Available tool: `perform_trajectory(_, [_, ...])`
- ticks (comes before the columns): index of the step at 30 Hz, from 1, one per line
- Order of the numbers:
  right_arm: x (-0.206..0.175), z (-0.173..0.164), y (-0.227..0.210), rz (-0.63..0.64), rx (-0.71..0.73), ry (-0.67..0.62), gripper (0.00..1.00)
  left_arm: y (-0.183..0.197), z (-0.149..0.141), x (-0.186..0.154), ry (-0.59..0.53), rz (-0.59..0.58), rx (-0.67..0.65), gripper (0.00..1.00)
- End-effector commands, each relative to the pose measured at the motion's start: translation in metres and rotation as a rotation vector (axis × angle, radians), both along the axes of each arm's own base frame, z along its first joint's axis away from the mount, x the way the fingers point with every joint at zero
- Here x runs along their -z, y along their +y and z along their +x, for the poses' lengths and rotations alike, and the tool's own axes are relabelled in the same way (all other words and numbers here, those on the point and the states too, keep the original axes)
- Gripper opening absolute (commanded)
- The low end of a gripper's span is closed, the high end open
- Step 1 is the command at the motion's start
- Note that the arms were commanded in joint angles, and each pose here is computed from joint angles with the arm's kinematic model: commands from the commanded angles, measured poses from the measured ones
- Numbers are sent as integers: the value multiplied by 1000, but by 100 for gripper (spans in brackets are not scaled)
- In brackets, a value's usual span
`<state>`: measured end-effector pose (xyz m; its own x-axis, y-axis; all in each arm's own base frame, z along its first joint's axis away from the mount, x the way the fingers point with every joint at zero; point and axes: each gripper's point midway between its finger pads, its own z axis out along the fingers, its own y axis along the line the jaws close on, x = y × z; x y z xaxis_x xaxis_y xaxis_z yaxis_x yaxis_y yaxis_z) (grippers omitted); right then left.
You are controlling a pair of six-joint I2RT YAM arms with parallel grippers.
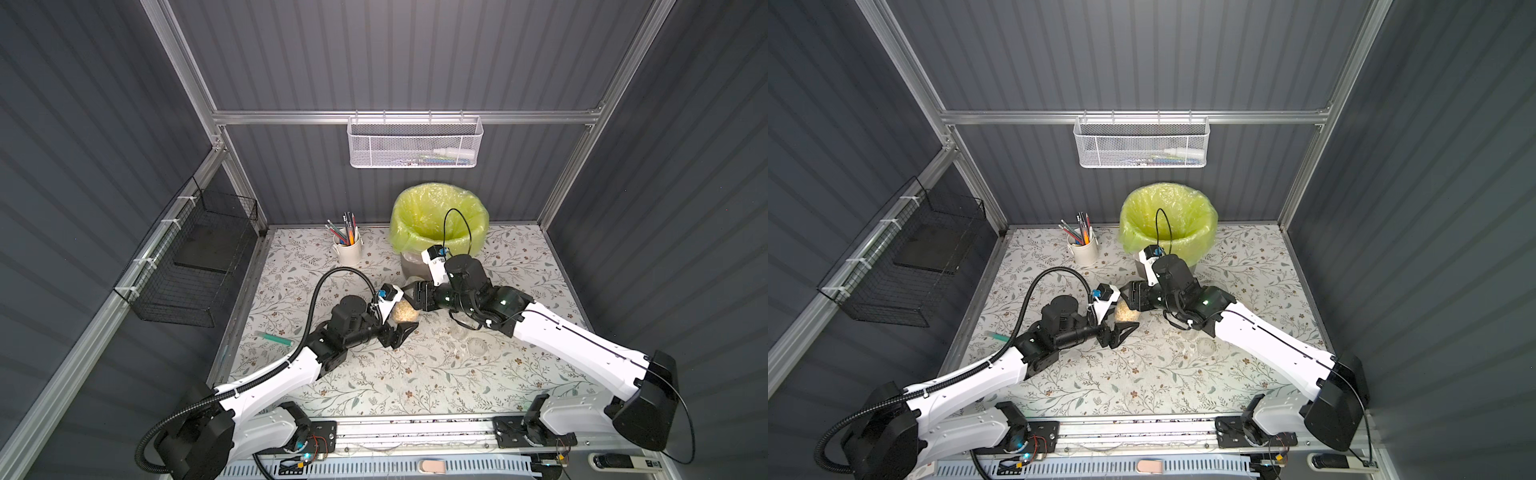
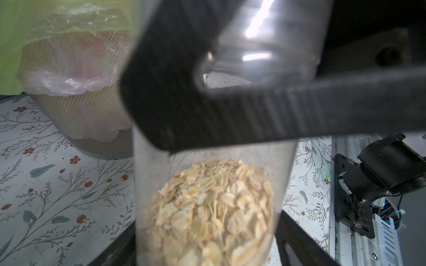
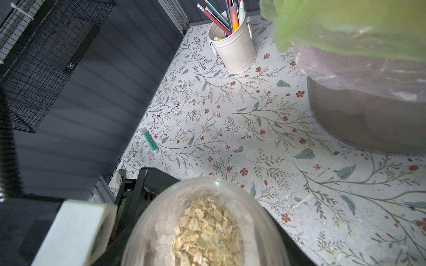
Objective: Empty expired oatmeal from jars
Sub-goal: Pick up the jar from the center of the board.
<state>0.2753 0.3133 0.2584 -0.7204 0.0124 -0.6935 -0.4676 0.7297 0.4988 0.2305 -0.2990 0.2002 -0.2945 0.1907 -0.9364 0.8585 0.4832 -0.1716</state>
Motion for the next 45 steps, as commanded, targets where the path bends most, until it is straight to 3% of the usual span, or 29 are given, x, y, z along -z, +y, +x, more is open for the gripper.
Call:
perform_trajectory(1, [-11, -3, 2, 40, -5, -23, 44, -4, 2, -16, -49, -32, 0, 81])
perform_trajectory(18, [-12, -5, 2, 59, -13, -20, 46, -9, 5, -14, -27, -20, 8, 50])
perform_trajectory(28, [-11, -2, -10, 40, 47, -24, 69, -2, 9, -22, -80, -12, -28, 31])
perform_trajectory(37, [-14, -7, -3, 79, 5, -28, 87, -1, 11, -31, -112, -20, -34, 25])
perform_trajectory(45, [-17, -11, -19, 84, 47, -30, 95, 8, 16, -40, -157, -15, -89, 24])
